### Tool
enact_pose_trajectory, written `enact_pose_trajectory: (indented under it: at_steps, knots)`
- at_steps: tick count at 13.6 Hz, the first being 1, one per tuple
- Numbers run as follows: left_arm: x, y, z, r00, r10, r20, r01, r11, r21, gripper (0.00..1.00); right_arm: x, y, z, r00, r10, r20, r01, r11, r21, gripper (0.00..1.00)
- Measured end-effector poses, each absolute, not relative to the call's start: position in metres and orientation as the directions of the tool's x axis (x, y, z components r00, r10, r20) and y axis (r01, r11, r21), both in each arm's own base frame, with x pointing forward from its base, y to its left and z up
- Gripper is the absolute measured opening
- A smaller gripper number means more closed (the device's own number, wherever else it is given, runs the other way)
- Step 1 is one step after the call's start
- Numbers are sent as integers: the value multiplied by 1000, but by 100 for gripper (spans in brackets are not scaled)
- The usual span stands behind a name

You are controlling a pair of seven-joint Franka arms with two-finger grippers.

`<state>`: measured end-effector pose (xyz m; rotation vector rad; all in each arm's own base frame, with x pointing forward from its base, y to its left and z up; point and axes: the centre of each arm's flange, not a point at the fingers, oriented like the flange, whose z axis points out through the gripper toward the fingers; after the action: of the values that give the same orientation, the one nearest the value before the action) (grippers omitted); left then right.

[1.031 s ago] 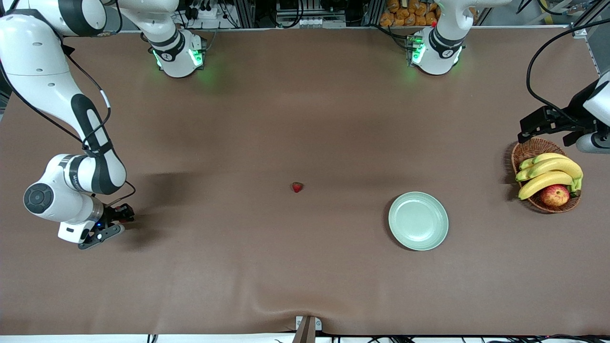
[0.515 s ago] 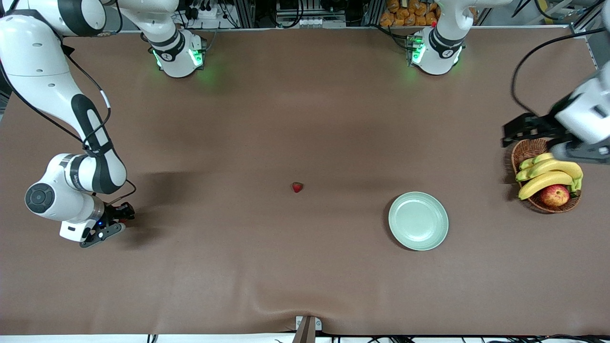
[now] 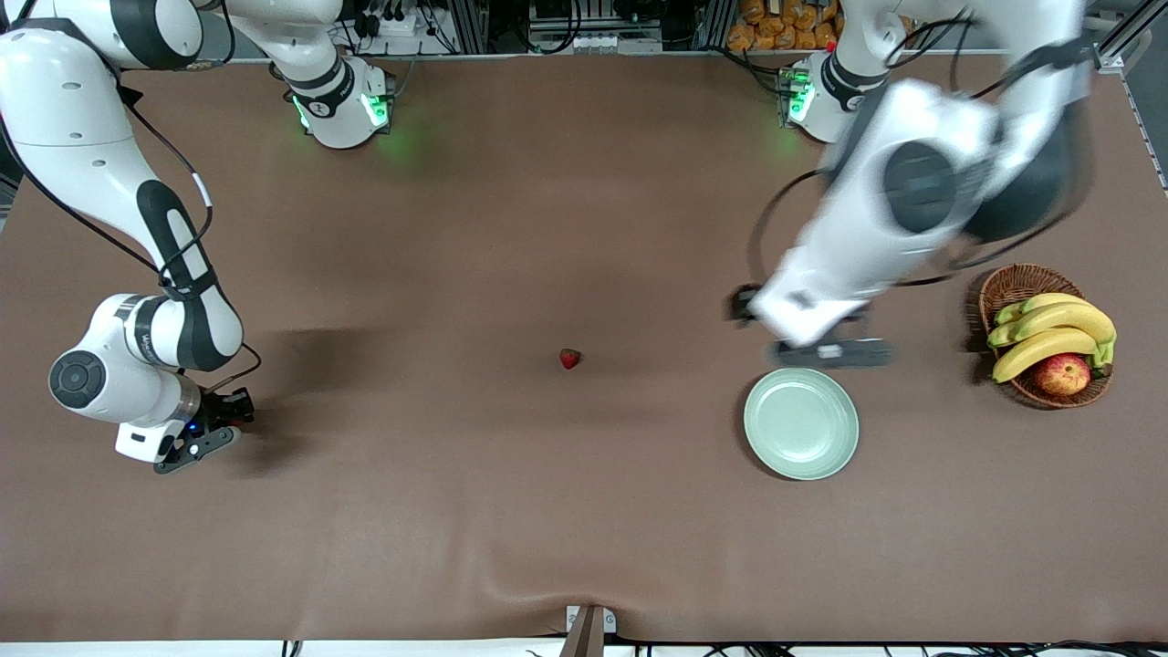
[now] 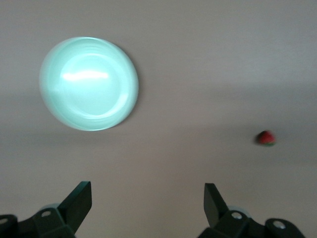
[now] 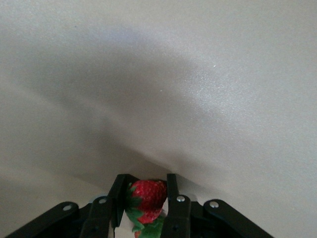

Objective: Collect all strawberries into plate

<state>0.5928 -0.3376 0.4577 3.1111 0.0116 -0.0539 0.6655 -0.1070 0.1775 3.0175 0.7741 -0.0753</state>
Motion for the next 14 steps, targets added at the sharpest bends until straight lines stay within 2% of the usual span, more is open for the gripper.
enact_pose_trajectory:
  at_steps: [4,8,14]
  knots:
    - [594,-421,360,997,31,65,24,-994,106,100,674,-87,191,869,495,-22,495,-869,0,37]
    - [582,-473,279,987,-24,160,-49,-987,152,100,672,-31,217,914,403,-42,392,-906,-160,37]
    - [529,-541,188,958,-148,245,-156,-988,13,100,665,45,240,944,308,-117,283,-939,-194,37]
